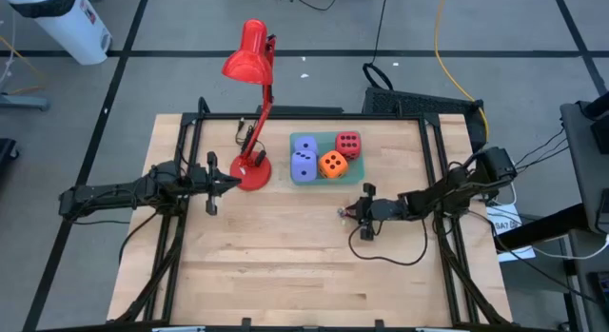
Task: Pick & Place Dice
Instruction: Put the red die into the green bin
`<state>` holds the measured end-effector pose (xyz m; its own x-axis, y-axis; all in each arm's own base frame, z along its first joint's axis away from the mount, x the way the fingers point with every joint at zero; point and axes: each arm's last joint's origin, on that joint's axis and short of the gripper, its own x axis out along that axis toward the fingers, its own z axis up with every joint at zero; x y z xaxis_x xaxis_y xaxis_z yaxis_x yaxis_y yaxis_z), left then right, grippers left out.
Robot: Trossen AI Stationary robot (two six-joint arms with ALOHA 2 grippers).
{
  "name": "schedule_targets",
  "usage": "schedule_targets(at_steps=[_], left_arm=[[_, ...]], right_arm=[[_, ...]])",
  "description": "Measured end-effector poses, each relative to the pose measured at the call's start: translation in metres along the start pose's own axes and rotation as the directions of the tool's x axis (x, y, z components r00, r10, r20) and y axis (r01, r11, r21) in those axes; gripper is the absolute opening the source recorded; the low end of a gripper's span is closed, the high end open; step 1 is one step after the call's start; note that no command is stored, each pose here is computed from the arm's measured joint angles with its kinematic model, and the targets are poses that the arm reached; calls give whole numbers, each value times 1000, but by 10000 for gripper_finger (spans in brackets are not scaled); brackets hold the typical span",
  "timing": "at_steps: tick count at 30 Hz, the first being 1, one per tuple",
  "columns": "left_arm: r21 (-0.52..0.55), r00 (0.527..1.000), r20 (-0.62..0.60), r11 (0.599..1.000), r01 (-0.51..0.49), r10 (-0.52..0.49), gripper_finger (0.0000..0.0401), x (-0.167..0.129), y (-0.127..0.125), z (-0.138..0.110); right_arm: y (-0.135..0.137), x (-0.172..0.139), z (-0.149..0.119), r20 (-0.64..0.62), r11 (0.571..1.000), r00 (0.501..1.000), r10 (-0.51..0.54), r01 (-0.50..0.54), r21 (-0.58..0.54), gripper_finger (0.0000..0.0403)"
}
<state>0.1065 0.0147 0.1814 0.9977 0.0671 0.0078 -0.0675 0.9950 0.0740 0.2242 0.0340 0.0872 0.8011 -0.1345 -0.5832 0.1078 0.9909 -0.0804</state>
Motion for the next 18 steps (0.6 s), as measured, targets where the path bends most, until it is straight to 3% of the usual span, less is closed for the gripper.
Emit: schedule_targets(at_steps=[18], left_arm=[[-3,1000,0,1000,0,0,33,0,0,0]], right_arm=[[-3,4,-7,-47,1000,999,-17,17,6,65]])
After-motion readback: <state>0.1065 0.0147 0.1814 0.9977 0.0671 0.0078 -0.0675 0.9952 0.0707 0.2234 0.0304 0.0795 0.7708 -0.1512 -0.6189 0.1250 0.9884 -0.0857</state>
